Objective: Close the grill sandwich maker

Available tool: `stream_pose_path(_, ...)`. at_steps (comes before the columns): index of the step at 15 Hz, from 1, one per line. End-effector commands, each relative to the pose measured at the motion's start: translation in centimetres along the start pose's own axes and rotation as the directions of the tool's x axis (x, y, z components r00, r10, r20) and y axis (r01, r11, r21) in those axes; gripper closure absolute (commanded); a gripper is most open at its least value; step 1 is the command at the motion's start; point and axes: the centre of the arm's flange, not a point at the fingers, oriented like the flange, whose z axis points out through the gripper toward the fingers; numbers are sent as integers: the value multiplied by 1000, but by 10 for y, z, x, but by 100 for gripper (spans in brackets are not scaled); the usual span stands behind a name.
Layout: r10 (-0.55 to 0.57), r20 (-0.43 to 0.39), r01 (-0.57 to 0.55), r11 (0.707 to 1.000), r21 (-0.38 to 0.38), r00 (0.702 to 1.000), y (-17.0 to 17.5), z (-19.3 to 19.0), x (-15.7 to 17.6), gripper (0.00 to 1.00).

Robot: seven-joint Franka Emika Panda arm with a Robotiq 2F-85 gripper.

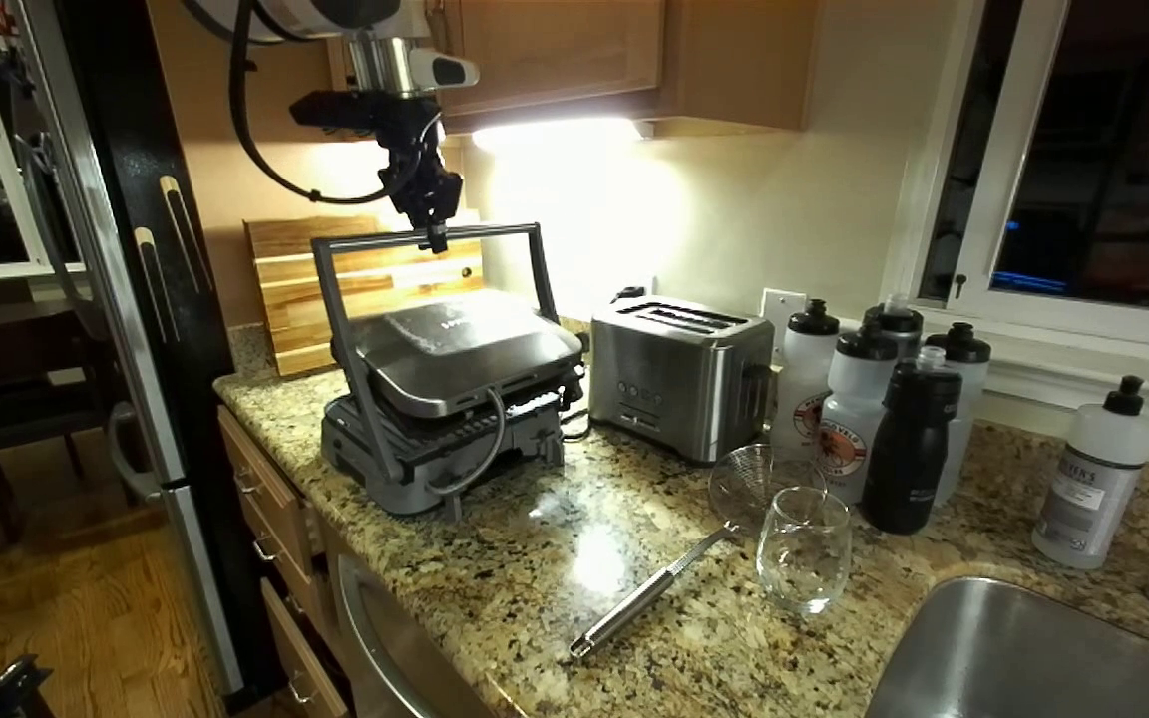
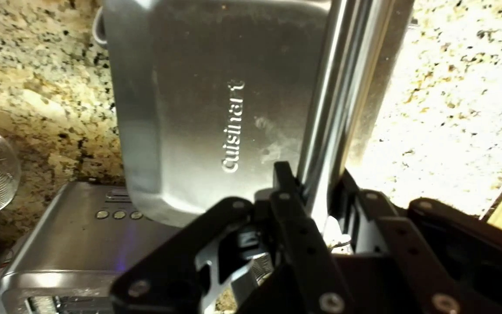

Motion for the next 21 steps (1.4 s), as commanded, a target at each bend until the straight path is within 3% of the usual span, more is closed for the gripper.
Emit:
stream_pose_path(1, -77, 61, 75, 996, 41, 995, -40, 38, -4, 88)
stream_pose_path(7, -103, 113, 94, 993, 75, 988, -80, 78, -5, 89)
stream_pose_path(11, -117, 119, 108, 991, 75, 986, -90, 90, -10, 90)
stream_pose_path(12, -46, 105, 39, 996, 75, 993, -94, 90, 1, 91)
stream_pose_path(13, -35, 107, 27, 997, 74, 994, -96, 93, 2, 77)
stream_pose_path(20, -28, 113, 19, 997, 73, 993, -98, 97, 3, 77)
stream_pose_path(21, -27, 113, 19, 997, 73, 993, -98, 97, 3, 92)
